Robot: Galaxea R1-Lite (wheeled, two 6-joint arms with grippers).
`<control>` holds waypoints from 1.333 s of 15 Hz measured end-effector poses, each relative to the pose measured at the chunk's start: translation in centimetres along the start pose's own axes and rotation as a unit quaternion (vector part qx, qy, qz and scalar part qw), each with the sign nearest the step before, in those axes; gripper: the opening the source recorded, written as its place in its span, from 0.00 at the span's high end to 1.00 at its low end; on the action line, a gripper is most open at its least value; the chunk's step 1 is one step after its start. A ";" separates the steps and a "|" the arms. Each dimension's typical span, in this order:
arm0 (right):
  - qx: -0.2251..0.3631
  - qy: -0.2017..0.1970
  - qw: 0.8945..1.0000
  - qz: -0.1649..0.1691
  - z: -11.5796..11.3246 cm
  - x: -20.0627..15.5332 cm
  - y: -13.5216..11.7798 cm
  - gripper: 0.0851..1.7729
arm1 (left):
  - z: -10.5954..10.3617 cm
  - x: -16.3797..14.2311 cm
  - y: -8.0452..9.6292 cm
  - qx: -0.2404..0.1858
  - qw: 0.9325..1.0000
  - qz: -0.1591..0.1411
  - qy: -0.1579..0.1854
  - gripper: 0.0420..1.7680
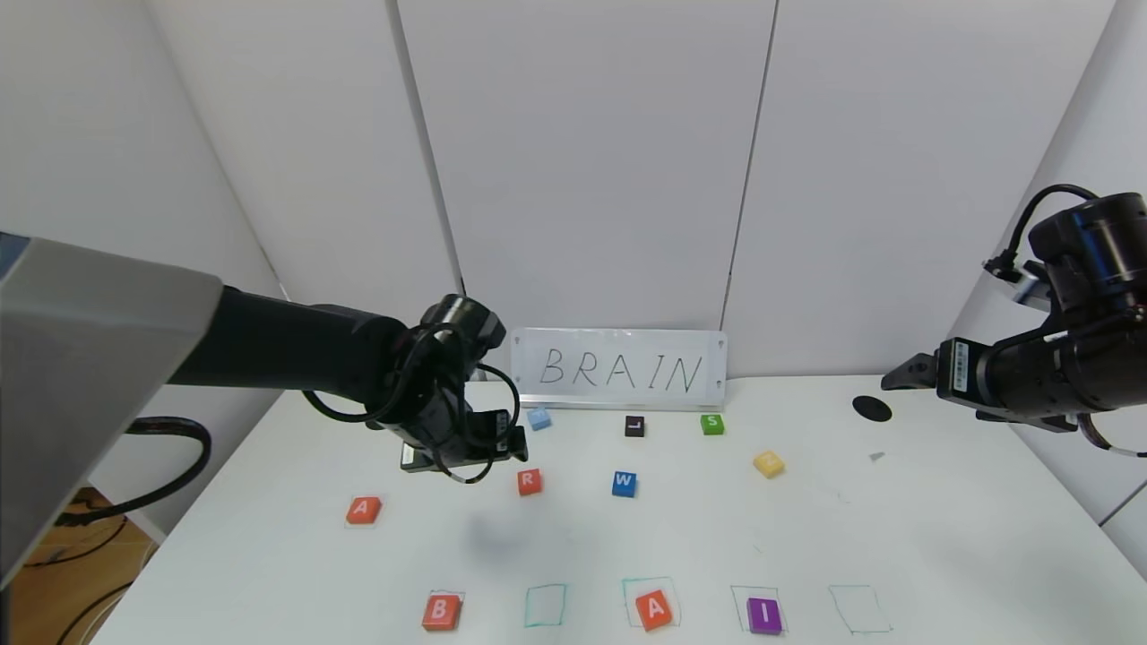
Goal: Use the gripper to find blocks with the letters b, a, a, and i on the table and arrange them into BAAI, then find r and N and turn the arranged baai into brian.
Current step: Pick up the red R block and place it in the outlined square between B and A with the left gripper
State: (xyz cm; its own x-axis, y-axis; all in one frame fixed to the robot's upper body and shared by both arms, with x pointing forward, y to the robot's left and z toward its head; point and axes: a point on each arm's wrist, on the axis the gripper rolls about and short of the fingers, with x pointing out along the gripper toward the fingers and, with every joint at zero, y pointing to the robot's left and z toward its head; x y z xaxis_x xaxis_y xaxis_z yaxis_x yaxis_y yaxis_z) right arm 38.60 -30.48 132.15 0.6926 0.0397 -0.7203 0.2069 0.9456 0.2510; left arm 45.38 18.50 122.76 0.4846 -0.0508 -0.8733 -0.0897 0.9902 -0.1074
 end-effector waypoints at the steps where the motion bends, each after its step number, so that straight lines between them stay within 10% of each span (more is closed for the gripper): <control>1: 0.000 0.001 1.000 -0.001 0.0 0.1 0.0 0.04 | 0.0 0.8 -0.8 0.003 1.000 0.003 0.001 0.04; 8: -0.001 0.002 1.000 -0.009 -0.1 0.4 0.0 0.04 | -0.1 5.5 -3.9 0.001 1.000 0.030 -0.001 0.04; 20: -0.003 0.001 1.000 -0.018 -0.2 0.7 0.1 0.04 | -0.2 9.1 -3.6 -0.012 0.998 0.053 0.011 0.03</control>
State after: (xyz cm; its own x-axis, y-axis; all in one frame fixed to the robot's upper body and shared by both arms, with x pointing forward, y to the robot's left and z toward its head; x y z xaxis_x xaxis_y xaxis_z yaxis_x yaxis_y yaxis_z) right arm 38.98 -30.28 131.55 0.6836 0.0059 -0.7298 0.2275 0.9484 0.2207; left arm 49.96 14.44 115.17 0.4530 0.0506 -0.8901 -0.1598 0.9868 -0.0252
